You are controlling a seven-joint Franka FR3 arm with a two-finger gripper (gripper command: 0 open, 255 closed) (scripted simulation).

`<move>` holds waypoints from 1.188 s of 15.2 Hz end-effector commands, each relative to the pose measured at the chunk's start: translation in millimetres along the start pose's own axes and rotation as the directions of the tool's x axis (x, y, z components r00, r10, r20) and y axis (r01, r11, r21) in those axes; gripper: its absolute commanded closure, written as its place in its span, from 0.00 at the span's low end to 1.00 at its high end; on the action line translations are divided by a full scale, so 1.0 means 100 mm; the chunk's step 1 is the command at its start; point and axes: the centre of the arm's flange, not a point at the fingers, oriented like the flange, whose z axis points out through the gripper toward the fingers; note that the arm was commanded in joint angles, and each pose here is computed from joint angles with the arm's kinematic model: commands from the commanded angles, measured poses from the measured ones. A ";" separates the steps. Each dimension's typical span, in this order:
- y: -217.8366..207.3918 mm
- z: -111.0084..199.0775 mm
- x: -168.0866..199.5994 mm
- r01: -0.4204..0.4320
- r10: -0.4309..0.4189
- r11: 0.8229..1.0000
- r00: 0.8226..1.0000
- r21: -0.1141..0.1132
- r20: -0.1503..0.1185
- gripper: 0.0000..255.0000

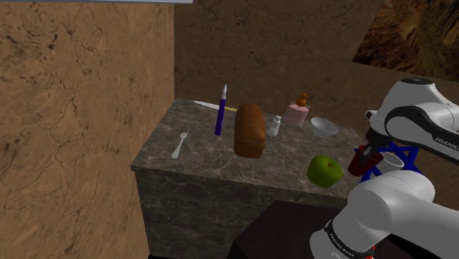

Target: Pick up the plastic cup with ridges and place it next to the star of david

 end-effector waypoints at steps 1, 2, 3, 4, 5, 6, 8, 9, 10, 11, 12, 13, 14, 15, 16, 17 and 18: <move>-0.03 0.10 0.01 0.000 0.000 1.000 1.000 -0.001 0.000 1.00; -0.04 0.15 0.01 0.000 0.000 1.000 1.000 -0.001 0.000 1.00; -0.05 0.20 0.01 0.000 0.000 1.000 1.000 -0.001 0.000 1.00; -0.06 0.25 0.02 0.000 0.000 1.000 1.000 -0.001 0.000 1.00; -0.08 0.34 0.02 0.000 0.000 1.000 1.000 -0.001 0.000 1.00; -0.08 0.34 0.02 0.000 0.000 1.000 1.000 -0.001 0.000 1.00; -0.08 0.34 0.02 0.000 0.000 1.000 1.000 -0.001 0.000 1.00; -0.08 0.34 0.02 0.000 0.000 1.000 1.000 -0.001 0.000 1.00; -0.08 0.34 0.02 0.000 0.000 1.000 1.000 -0.001 0.000 1.00; -0.08 0.34 0.02 0.000 0.000 1.000 1.000 -0.001 0.000 1.00; -0.08 0.34 0.02 0.000 0.000 1.000 1.000 -0.001 0.000 1.00; -0.08 0.34 0.02 0.000 0.000 1.000 1.000 -0.001 0.000 1.00; -0.08 0.34 0.02 0.000 0.000 1.000 1.000 -0.001 0.000 0.00; -0.08 0.34 0.02 0.000 0.000 1.000 1.000 -0.001 0.000 0.00; -0.08 0.34 0.02 0.000 0.000 1.000 1.000 -0.001 0.000 0.00; -0.08 0.34 0.02 0.000 0.000 1.000 1.000 -0.001 0.000 0.00; -0.08 0.34 0.02 0.000 0.000 1.000 1.000 -0.001 0.000 0.00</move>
